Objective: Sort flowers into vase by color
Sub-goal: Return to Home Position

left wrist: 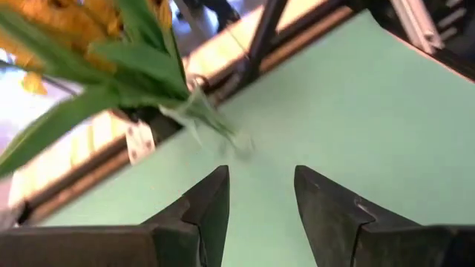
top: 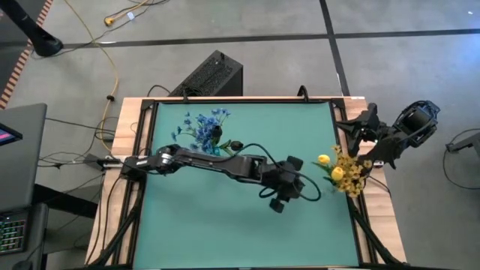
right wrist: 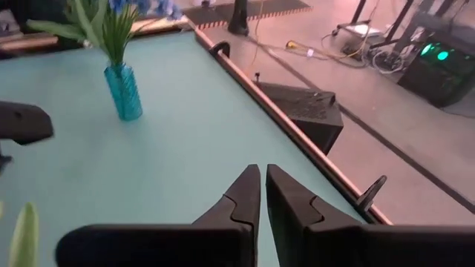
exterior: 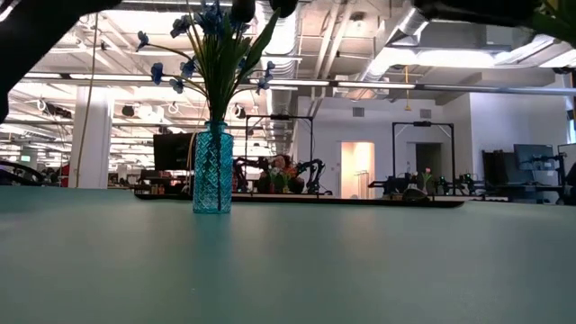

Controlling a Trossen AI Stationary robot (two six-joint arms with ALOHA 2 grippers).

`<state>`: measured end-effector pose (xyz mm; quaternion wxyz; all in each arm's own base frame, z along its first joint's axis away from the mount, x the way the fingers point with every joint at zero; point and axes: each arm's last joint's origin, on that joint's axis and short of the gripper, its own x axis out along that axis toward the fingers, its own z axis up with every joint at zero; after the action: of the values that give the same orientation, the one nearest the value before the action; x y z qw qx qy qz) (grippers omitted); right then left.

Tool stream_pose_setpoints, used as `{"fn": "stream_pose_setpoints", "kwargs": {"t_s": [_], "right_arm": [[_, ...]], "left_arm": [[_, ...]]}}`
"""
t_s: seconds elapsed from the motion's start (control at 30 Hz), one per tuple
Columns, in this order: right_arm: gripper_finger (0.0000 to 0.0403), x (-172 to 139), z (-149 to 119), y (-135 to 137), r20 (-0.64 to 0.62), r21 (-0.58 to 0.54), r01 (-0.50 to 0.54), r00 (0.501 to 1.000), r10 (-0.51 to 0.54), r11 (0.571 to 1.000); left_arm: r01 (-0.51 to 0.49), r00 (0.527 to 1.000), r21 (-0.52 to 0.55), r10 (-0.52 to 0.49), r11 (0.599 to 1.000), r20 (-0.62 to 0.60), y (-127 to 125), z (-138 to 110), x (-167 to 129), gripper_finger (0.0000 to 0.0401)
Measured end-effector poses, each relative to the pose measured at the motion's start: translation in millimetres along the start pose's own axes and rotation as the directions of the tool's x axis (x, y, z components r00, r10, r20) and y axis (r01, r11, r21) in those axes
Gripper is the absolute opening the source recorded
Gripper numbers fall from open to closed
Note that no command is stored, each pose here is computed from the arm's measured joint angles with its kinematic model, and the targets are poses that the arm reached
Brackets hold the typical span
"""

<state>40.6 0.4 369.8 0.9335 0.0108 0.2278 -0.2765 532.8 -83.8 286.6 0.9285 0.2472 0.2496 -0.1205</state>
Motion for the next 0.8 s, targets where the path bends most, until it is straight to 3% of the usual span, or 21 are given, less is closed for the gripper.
{"fn": "stream_pose_setpoints", "kwargs": {"t_s": [0.17, 0.27, 0.5, 0.67, 0.8], "right_arm": [[0.0017, -4, -2, -12, 0.031, 0.056, -0.014, 0.999, 0.012, 0.998], [0.0016, -8, -7, -30, 0.069, 0.105, -0.03, 0.997, 0.023, 0.994], [0.0016, -12, -26, -70, 0.205, 0.23, -0.152, 0.973, 0.105, 0.961], [0.0016, 0, -39, -70, 0.283, 0.216, -0.235, 0.944, 0.17, 0.948], [0.0016, 10, -49, -64, 0.314, 0.195, -0.272, 0.927, 0.203, 0.942]], "left_arm": [[0.05, 0.995, -0.071, -0.056, 0.996, -0.087, 4, 12, -43, 0.0142], [0.048, 0.993, -0.113, -0.06, 0.992, -0.104, 10, 21, -74, 0.0142], [-0.011, 0.995, -0.128, -0.001, 0.992, -0.096, 20, 45, -151, 0.0142], [-0.054, 0.997, -0.163, 0.046, 0.985, -0.054, 37, 53, -213, 0.0142], [-0.117, 0.992, -0.204, 0.106, 0.972, -0.064, 47, 45, -242, 0.0141]]}}
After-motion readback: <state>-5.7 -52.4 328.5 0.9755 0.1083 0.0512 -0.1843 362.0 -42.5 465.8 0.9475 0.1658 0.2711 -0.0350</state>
